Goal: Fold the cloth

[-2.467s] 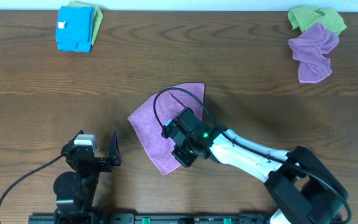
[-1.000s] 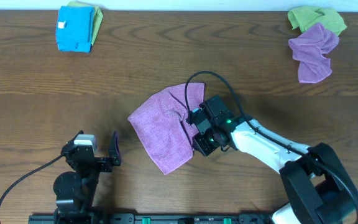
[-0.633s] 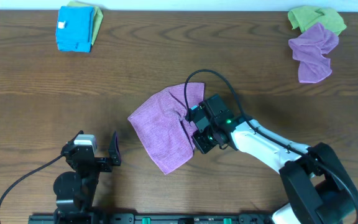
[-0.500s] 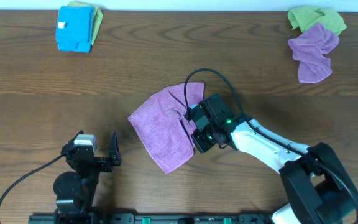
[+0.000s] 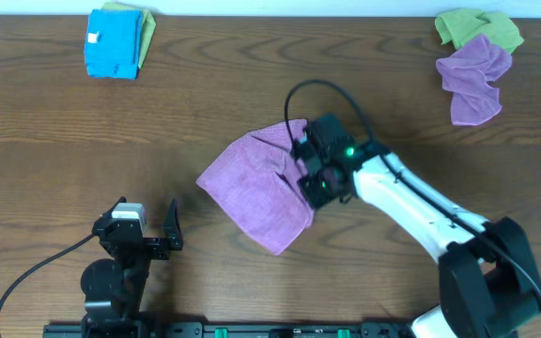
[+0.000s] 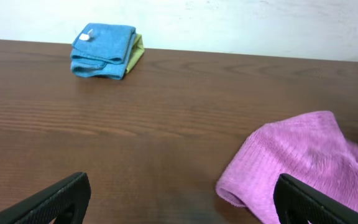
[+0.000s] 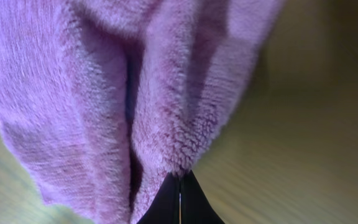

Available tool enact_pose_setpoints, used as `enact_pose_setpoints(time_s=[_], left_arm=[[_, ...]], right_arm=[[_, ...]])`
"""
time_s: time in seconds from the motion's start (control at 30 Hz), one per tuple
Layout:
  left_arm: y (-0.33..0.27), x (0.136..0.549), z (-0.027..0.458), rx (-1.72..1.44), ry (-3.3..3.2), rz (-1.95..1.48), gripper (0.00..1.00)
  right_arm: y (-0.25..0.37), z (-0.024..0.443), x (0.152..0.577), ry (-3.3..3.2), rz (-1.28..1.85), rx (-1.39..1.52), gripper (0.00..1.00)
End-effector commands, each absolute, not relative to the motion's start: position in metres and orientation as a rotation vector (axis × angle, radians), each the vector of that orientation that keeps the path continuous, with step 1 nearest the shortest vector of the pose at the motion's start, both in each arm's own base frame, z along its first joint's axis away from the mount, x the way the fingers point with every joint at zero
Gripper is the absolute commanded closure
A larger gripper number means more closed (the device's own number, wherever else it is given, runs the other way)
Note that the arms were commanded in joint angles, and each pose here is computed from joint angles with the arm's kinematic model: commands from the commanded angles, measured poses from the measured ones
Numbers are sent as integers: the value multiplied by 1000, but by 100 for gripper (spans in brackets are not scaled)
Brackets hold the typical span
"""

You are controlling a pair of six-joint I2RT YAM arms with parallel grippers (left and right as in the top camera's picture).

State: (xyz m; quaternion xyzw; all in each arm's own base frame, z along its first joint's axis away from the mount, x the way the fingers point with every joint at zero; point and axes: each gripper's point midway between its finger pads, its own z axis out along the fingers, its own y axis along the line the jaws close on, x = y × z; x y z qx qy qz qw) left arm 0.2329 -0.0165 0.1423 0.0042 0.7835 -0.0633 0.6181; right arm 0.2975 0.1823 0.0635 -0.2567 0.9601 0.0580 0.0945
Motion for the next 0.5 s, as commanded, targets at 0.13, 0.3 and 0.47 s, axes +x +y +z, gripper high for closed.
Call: enact_pose_setpoints(time_s=[0.13, 0.3, 0.47], left_arm=[[-18, 232, 129, 12, 1833, -156, 5], [-18, 232, 129, 11, 1833, -156, 5], [-18, 232, 129, 12, 1833, -156, 5]], right_arm=[[110, 117, 336, 2760, -484, -565, 99], [98, 120, 335, 2754, -577, -496, 37], [100, 119, 334, 2765, -558, -498, 18]])
